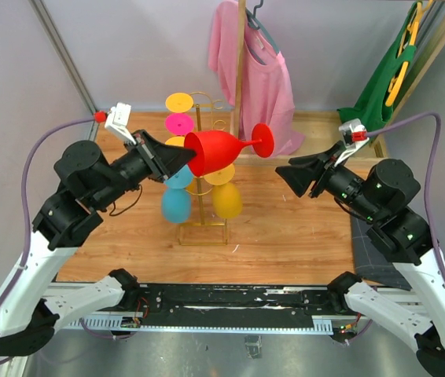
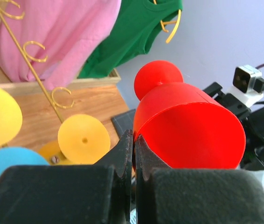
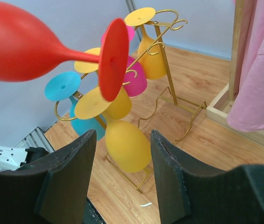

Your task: Place the wine glass upside down on the wine glass rack

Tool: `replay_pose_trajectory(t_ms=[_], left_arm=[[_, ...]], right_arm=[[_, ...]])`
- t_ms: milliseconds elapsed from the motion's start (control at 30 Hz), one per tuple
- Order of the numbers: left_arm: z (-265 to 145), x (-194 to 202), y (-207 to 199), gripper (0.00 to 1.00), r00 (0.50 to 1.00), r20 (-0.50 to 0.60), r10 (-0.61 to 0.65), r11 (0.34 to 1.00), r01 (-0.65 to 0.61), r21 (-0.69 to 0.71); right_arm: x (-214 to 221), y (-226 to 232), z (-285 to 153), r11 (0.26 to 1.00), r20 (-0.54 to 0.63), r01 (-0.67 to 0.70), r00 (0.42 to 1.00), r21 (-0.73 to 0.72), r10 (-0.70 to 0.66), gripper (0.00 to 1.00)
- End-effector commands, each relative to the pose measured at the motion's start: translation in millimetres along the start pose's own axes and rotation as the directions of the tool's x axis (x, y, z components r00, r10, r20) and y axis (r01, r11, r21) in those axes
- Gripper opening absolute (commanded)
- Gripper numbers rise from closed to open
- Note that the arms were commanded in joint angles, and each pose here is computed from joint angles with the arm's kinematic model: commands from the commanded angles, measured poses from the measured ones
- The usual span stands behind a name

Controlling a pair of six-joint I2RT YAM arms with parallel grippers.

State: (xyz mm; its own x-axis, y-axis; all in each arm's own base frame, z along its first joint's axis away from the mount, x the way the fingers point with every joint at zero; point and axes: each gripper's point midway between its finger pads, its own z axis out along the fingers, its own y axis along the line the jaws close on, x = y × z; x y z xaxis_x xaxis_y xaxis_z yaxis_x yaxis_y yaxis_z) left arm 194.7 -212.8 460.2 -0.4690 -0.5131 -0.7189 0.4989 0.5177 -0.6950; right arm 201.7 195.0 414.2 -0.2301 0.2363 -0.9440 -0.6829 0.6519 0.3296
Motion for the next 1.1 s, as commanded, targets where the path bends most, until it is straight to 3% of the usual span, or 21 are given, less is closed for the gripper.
replay_pose_trajectory(t_ms=[0,267,433,600,867,1067], left_arm=[[12.7,-35.5,-9.1,0.00,0.992,0.095,0.078,0.997,-0.080,0.010],[49.8,-61.5,16.9,0.00,0.998,0.059,0.026,0.994,-0.032,0.103],[49.3,-76.2,8.1,0.00,0.999,0.039,-0.021,0.958,0.009,0.287],[30.0,-78.6,-5.4,0.00,0.996,-0.024,-0.084,0.863,0.085,0.497],[9.8,-84.6,-29.2,0.00,0.992,-0.079,-0.095,0.767,0.123,0.629],[-13.8,-95.0,-44.0,0.00,0.980,-0.101,-0.174,0.601,0.187,0.777]], right_arm=[[-19.7,1.4,-9.4,1.000,0.065,0.013,0.998,0.015,-0.014,0.52],[-22.9,0.3,-17.1,0.999,0.071,0.026,0.997,0.034,-0.028,0.52],[-29.7,2.7,-17.0,0.999,0.075,0.044,0.996,0.030,-0.047,0.52],[-35.6,14.7,9.7,0.997,0.051,0.048,0.998,-0.058,-0.045,0.53],[-83.4,45.5,39.4,0.949,0.130,-0.021,0.989,-0.314,0.065,0.54],[-128.3,56.3,42.5,0.846,0.163,-0.115,0.959,-0.521,0.231,0.54]])
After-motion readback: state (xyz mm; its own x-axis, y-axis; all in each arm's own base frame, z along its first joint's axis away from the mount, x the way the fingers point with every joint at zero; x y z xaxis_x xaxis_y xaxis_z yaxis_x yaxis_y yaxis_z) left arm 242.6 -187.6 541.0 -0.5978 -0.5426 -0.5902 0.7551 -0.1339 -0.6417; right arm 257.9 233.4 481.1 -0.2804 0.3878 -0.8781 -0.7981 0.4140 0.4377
